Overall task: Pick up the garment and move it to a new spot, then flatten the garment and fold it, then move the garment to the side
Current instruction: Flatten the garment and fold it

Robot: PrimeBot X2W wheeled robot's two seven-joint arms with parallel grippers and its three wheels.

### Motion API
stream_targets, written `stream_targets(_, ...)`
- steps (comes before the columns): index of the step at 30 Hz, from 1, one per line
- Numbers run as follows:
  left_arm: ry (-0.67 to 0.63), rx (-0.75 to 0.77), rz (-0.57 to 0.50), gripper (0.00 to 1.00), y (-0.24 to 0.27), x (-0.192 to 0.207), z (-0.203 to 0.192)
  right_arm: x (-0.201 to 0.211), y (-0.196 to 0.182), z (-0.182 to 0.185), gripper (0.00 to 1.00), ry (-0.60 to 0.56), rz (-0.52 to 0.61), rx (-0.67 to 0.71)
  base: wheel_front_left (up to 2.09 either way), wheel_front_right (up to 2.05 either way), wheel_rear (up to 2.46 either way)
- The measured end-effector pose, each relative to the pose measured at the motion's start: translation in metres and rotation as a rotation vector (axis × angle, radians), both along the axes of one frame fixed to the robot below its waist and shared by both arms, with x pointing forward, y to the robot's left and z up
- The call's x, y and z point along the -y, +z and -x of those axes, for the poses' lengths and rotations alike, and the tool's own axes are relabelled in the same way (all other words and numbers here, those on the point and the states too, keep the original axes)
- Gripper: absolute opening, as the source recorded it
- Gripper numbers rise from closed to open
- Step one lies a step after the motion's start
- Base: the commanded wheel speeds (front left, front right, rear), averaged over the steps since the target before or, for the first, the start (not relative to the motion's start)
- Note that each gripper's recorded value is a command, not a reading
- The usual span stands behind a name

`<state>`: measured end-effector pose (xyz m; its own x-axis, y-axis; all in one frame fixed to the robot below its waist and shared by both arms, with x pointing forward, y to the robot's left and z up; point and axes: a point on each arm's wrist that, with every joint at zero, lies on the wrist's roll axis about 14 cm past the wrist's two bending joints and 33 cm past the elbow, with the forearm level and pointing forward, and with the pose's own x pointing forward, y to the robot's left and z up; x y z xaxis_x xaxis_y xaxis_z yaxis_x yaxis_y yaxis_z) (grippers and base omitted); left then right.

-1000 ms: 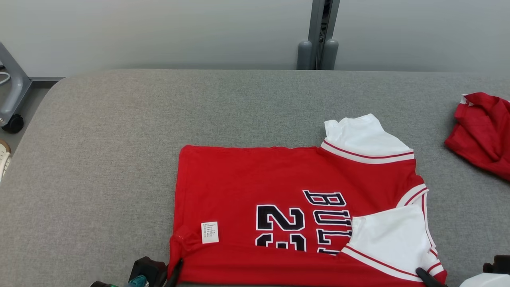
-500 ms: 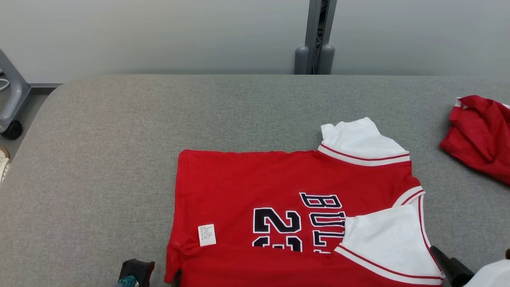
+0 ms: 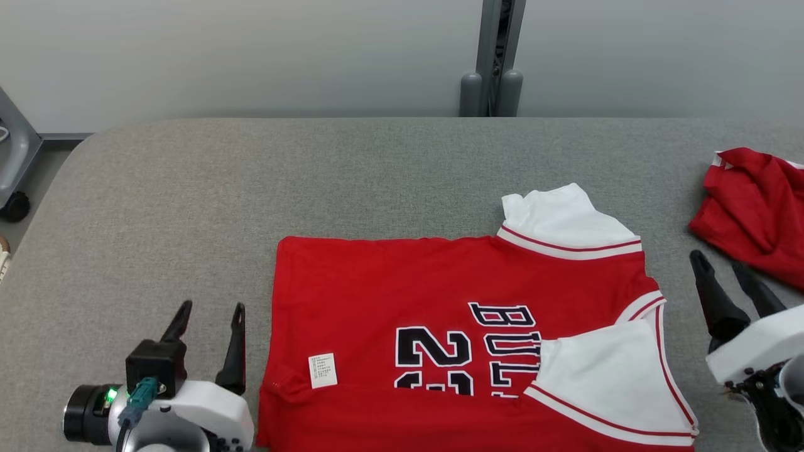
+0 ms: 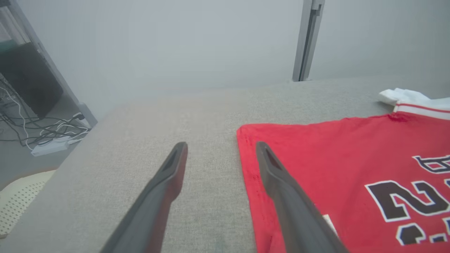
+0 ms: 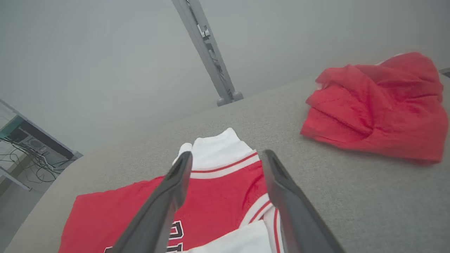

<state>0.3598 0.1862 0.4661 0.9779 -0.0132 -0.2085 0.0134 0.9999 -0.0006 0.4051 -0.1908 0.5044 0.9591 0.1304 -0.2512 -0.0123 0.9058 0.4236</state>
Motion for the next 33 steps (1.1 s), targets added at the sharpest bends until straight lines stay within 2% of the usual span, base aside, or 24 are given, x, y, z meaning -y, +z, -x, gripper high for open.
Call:
stream_targets(6, 0.010, 0.175, 0.046, 1.00, 0.031, 0.014, -0.027, -0.024, 0.035, -0.015, 1.00, 0.037, 0.102, 0.188, 0.00, 0.00, 0.00)
stream_targets(11, -0.010, 0.189, 0.068, 1.00, 0.026, 0.030, -0.039, -0.029, 0.033, -0.017, 1.00, 0.027, 0.120, 0.247, 0.00, 0.00, 0.00)
stream_targets(20, -0.038, 0.109, 0.083, 1.00, -0.004, 0.043, -0.041, -0.023, 0.000, -0.014, 1.00, -0.002, 0.142, 0.201, 0.00, 0.00, 0.00)
stream_targets(28, -0.039, 0.109, 0.083, 1.00, -0.008, 0.041, -0.046, -0.022, -0.003, -0.022, 1.00, -0.008, 0.146, 0.200, 0.00, 0.00, 0.00)
stream_targets(33, -0.038, 0.021, 0.058, 1.00, -0.034, 0.033, -0.051, -0.023, -0.001, -0.037, 1.00, 0.006, 0.166, 0.197, 0.00, 0.00, 0.00)
